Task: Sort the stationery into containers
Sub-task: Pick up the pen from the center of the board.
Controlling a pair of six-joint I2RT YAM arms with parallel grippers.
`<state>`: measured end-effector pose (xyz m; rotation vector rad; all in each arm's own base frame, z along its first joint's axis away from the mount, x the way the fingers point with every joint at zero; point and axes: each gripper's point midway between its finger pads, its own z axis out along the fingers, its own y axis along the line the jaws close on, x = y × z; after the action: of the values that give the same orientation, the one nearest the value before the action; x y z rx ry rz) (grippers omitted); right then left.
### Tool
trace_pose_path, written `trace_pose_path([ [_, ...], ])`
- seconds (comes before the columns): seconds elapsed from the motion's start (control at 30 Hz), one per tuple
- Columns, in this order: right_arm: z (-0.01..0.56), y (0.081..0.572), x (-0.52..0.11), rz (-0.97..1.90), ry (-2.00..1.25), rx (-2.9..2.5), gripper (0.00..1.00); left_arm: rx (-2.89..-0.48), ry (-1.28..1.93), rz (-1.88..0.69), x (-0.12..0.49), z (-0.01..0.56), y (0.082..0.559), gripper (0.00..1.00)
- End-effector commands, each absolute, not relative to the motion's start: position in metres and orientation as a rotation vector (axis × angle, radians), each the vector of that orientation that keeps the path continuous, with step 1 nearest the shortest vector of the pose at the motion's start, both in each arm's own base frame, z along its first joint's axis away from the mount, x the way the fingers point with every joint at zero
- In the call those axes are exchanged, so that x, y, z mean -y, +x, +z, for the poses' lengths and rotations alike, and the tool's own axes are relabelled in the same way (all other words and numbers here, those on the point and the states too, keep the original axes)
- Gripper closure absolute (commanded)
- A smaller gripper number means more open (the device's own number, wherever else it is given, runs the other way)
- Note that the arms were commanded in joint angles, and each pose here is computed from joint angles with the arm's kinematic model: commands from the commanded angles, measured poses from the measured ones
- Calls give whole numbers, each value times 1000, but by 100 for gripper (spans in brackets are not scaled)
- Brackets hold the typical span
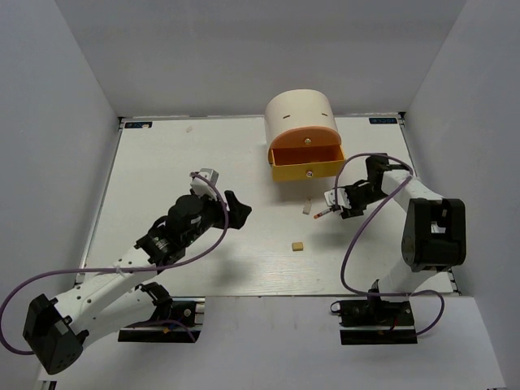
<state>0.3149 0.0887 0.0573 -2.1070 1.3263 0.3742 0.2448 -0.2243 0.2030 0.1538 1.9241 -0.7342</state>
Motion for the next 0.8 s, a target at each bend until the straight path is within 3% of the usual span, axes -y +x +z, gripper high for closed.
trace_pose_path([
  [0.0, 58, 326, -85, 314, -2175, -1303, 44, -1952, 67, -776, 221, 197, 239, 4],
  [0.43, 17, 343, -74, 331, -2324, -1449, 44, -2060, 68, -794, 233, 167, 236, 2],
  [0.53, 14, 338, -69, 360, -2372, -1467, 50, -2060, 68, -794, 233, 167, 236, 2],
  [0.77, 1, 311, -58, 484, -2464, -1539, 78, -2080, 77, -792, 235, 161, 236, 2],
])
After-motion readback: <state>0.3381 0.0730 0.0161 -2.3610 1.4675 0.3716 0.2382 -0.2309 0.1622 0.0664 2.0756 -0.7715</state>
